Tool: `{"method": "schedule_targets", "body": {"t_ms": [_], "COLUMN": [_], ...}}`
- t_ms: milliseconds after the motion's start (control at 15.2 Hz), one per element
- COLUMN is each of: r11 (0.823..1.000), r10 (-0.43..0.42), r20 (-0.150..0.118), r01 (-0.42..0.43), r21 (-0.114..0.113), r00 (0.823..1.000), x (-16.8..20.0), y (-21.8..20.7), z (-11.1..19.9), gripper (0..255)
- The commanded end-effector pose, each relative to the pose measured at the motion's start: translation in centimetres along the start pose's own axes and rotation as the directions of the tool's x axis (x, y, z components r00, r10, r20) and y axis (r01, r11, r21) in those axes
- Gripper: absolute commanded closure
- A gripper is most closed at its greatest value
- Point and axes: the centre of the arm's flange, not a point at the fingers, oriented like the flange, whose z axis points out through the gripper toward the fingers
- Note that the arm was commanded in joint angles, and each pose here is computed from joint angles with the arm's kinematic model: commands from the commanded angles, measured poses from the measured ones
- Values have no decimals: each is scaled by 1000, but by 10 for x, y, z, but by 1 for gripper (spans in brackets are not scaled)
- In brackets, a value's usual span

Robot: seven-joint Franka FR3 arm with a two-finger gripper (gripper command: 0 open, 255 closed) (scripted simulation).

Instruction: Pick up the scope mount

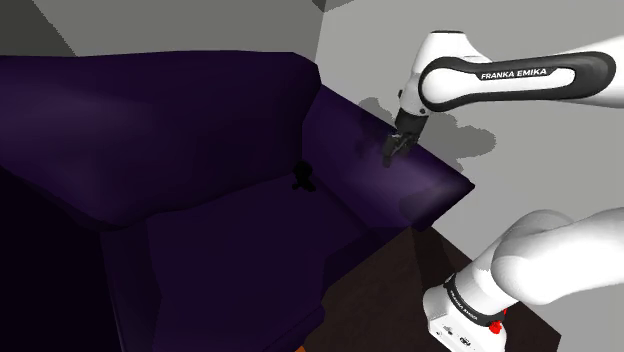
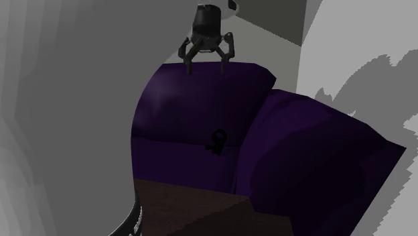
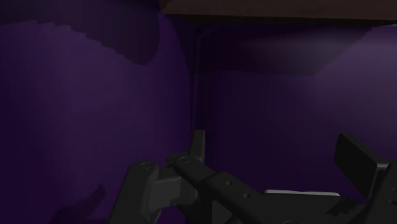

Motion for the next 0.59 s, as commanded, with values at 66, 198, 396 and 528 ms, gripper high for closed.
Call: {"method": "schedule_targets", "body": {"t_ms": [66,198,396,528], "r11": [1000,1000,1000,1000], "r10": [-2,-3,-5,-6], "r20": [-16,-25,-38,-47], "r01": [2,3,5,6], "r21": [2,4,7,8], "r00": [1000,1000,999,999], "x": [29,47,74,92], "y": [-2,-2,-2,-2], "z": [33,51,78,96], "gripper": [0,0,0,0]}}
